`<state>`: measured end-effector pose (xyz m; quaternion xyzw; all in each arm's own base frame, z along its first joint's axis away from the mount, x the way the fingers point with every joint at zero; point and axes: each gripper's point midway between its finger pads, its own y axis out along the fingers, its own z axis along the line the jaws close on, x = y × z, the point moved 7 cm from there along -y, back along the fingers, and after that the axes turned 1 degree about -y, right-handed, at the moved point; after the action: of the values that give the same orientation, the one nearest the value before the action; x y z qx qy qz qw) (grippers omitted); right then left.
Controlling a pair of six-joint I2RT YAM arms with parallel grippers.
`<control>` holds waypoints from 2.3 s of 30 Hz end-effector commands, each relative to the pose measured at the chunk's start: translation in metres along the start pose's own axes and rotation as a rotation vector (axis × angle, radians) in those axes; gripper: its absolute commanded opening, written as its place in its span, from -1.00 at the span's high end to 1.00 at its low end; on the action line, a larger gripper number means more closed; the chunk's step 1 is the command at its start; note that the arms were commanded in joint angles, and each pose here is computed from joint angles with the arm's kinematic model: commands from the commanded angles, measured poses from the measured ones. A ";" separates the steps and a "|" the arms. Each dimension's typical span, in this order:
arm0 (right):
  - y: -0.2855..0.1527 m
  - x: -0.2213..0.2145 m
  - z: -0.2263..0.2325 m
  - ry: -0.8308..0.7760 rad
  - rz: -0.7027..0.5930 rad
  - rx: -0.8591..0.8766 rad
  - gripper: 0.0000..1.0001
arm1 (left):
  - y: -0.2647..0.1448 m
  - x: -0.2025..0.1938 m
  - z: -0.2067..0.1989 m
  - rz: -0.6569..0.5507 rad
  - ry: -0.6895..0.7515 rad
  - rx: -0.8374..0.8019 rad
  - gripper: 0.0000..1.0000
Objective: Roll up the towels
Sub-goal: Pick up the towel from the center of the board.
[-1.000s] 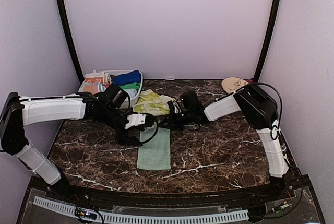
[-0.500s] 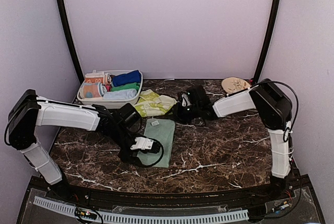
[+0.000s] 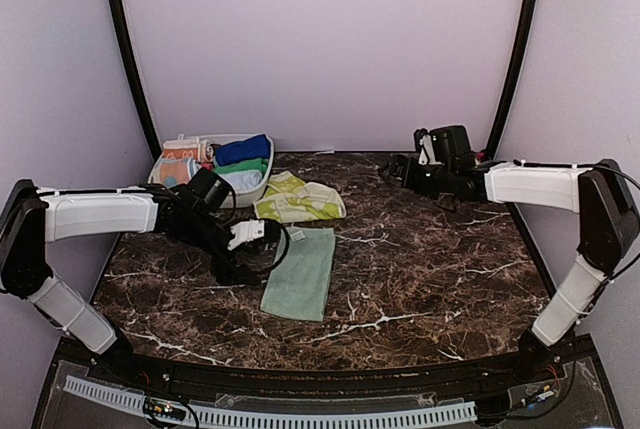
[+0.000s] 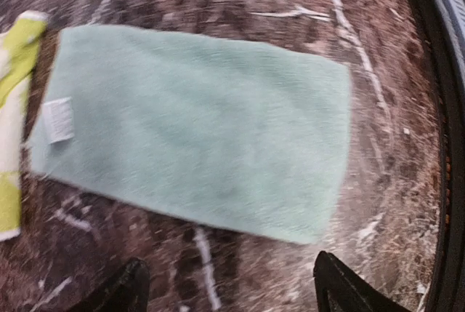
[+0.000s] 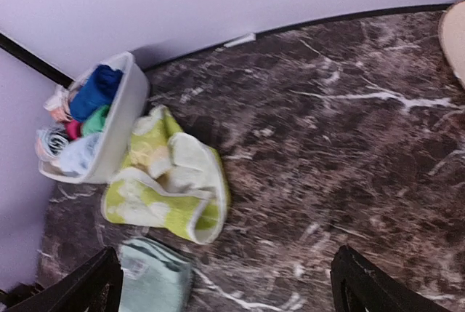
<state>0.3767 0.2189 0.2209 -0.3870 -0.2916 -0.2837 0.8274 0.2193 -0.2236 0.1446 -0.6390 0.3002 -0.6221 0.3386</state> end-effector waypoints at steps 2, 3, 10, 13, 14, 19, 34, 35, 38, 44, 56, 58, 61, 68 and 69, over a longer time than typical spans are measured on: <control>-0.019 -0.060 0.050 -0.486 0.117 -0.066 -1.00 | -0.059 0.028 0.052 -0.123 -0.103 0.357 -0.71; -0.026 -0.072 0.058 -0.587 0.127 -0.065 -1.00 | -0.065 0.032 0.059 -0.125 -0.132 0.388 -0.92; -0.087 -0.166 0.113 -1.043 0.105 0.232 -0.80 | -0.038 0.001 0.056 -0.034 -0.177 0.278 -0.85; -0.103 -0.199 0.133 -1.153 0.092 0.313 -0.65 | -0.045 -0.006 0.049 -0.130 -0.194 0.239 -0.93; -0.103 -0.213 0.137 -1.198 0.116 0.326 -0.62 | -0.047 -0.007 0.047 -0.151 -0.199 0.221 -0.97; -0.084 -0.270 0.149 -1.416 0.242 0.344 -0.44 | -0.038 -0.016 0.036 -0.117 -0.228 0.052 -0.98; -0.023 -0.311 0.149 -1.541 0.289 0.317 0.15 | -0.026 -0.042 0.004 -0.080 -0.138 -0.059 -0.98; -0.020 -0.311 0.148 -1.542 0.295 0.306 0.19 | -0.026 -0.042 0.004 -0.083 -0.133 -0.059 -0.98; -0.010 -0.308 0.148 -1.514 0.320 0.282 0.28 | -0.025 -0.045 0.002 -0.088 -0.125 -0.068 -0.98; 0.003 -0.298 0.144 -1.401 0.411 0.279 0.54 | -0.023 -0.053 -0.006 -0.076 -0.074 -0.068 -0.98; 0.001 -0.300 0.141 -1.155 0.604 0.437 1.00 | -0.026 -0.048 -0.016 -0.141 -0.003 -0.103 -0.98; 0.001 -0.290 0.144 -1.011 0.630 0.502 1.00 | -0.026 -0.044 -0.019 -0.156 0.008 -0.117 -0.98; 0.006 -0.272 0.142 -0.790 0.675 0.596 1.00 | -0.023 -0.035 -0.026 -0.189 0.045 -0.154 -0.92; 0.017 -0.269 0.127 -0.513 0.819 0.686 1.00 | -0.003 -0.013 -0.036 -0.162 0.138 -0.190 -0.64; 0.019 -0.270 0.123 -0.495 0.836 0.677 1.00 | 0.001 -0.008 -0.039 -0.153 0.155 -0.199 -0.63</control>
<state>0.1837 0.3882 0.0906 -0.2885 -0.4468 0.2486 0.8095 0.1845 -0.2010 0.1362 -0.6556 0.3204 -0.6480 0.2183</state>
